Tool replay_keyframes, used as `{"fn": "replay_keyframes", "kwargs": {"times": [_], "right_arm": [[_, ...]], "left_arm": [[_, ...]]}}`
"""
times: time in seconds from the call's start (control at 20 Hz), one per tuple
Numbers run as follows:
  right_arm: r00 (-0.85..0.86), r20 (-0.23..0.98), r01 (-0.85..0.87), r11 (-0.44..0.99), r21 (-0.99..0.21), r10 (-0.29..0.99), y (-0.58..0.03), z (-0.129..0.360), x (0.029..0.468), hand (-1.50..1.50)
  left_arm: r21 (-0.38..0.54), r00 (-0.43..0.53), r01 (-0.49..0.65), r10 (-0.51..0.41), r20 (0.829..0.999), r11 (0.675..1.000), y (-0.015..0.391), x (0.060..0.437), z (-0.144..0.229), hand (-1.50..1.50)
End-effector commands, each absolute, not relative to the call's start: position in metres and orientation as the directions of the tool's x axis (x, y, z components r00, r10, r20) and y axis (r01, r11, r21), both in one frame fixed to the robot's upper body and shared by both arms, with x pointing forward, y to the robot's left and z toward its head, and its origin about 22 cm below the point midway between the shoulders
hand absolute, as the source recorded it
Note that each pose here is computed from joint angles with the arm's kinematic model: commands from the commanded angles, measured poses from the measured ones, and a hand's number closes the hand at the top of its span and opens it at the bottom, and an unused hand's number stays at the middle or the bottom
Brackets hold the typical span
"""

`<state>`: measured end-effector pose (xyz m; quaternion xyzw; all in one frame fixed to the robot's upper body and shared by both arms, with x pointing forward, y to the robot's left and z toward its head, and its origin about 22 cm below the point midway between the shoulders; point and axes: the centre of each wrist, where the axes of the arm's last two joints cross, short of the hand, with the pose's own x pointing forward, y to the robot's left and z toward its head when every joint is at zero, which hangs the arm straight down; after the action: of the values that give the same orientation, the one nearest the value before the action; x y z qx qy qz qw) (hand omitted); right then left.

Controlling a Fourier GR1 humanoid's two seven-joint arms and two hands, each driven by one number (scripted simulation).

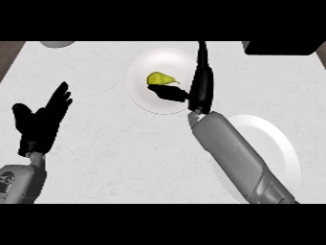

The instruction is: Pick the pear from the plate and place it in the plate

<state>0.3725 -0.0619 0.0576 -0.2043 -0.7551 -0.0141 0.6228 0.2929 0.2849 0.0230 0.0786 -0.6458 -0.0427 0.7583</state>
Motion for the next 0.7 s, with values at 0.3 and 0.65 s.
{"fn": "replay_keyframes", "kwargs": {"times": [0.3,0.65], "right_arm": [[-0.13,0.934,0.351,0.896,-0.27,0.332,-0.113,0.038,0.357,-1.5],[-0.066,0.937,0.338,0.891,-0.302,0.343,-0.136,0.021,0.348,-1.5]], "left_arm": [[0.167,0.172,-0.045,-0.157,0.972,0.985,0.282,0.281,0.019,0.0],[0.154,0.17,-0.035,-0.146,0.975,0.987,0.271,0.281,0.008,0.0]]}}
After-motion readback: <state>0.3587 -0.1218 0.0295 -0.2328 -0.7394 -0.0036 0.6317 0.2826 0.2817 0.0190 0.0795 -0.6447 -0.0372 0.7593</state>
